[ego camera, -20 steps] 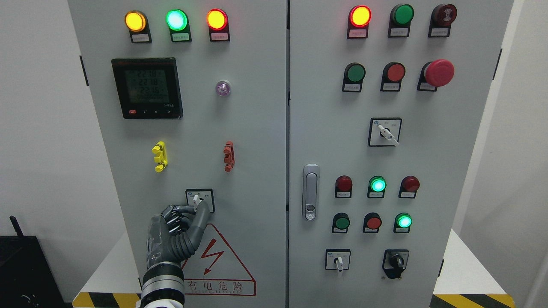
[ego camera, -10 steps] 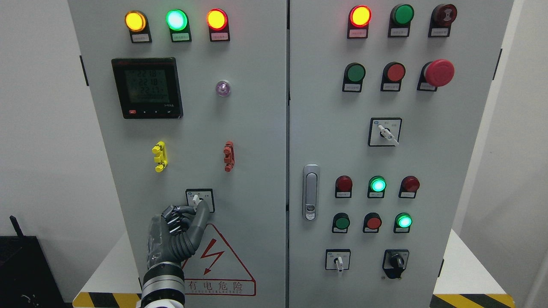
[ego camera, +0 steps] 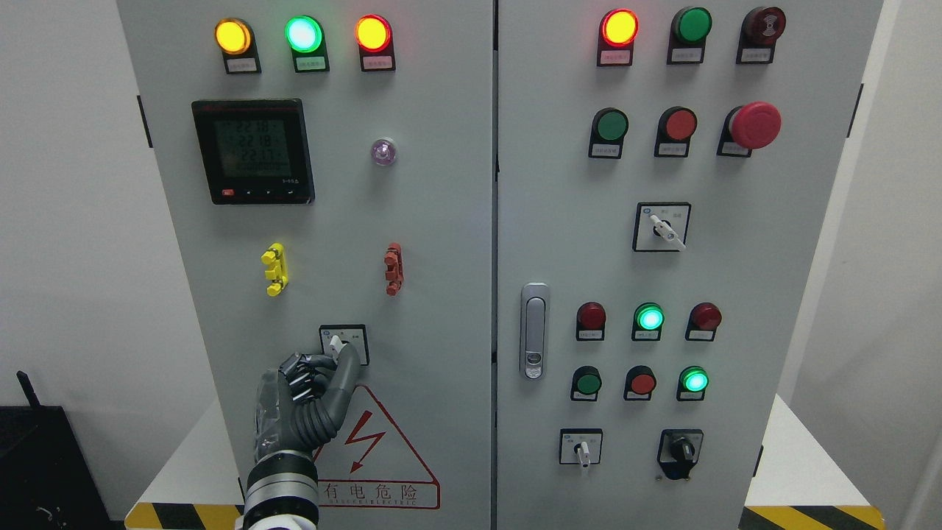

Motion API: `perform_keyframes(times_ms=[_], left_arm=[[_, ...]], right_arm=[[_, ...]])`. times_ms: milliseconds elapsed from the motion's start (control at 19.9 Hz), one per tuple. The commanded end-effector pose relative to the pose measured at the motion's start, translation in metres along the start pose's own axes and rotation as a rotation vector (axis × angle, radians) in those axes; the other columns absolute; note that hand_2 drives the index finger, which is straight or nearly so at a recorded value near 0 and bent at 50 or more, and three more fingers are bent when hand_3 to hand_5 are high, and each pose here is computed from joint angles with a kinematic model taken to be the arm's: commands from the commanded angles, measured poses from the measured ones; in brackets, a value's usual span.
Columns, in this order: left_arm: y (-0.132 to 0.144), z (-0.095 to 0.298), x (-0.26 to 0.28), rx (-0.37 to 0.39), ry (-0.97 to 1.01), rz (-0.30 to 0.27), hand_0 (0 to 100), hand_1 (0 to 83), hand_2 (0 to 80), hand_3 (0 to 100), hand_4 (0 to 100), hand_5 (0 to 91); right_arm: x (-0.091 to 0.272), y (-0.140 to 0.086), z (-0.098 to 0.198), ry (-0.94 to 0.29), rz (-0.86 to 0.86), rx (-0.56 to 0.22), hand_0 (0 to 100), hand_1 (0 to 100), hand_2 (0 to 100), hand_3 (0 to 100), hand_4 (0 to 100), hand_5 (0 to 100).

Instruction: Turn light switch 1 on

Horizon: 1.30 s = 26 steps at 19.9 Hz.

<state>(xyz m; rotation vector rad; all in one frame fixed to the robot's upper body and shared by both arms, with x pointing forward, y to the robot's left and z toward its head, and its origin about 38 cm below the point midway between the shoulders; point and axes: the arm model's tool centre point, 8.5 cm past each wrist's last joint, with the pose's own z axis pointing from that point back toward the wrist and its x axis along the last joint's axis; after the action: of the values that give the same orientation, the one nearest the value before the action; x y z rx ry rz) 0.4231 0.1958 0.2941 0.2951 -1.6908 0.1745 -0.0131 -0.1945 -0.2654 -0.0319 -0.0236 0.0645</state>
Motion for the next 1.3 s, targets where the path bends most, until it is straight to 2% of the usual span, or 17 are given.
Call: perform_keyframes(times_ms=[0,551,852,1053,1253], left_arm=[[-0.0003,0.0001,0.0002,0.0,0.0,0.001,68,61.6,59.9,93,95,82.2],[0.0005,-0.0003,-0.0004,0.002,0.001,-0.001,72,57.7,59.9,93,95,82.0],[-0.0004,0.0001,0.0002,-0.001,0.0,0.002,58,50.9,59.8,93,95,81.9],[-0.0005,0.0001,0.0001,-0.001,0.0,0.003,48,50.1,60.0,93,95,81.8],[-0.0005,0.0001,0.0001,-0.001,0.0,0.003,44,50.2,60.5,93,95,81.8]], right_arm=[[-0.0003,0.0001,0.0,0.003,-0.024,0.001,0,0,0,0,0,0],[-0.0003,0.0001,0.0,0.003,-0.024,0.001,0,0,0,0,0,0],[-0.0003,0.0001,0.0,0.003,-0.024,0.001,0,0,0,0,0,0],[-0.0003,0.0001,0.0,0.003,-0.024,0.001,0,0,0,0,0,0],[-0.0003,0.0001,0.0,0.003,-0.024,0.001,0,0,0,0,0,0]])
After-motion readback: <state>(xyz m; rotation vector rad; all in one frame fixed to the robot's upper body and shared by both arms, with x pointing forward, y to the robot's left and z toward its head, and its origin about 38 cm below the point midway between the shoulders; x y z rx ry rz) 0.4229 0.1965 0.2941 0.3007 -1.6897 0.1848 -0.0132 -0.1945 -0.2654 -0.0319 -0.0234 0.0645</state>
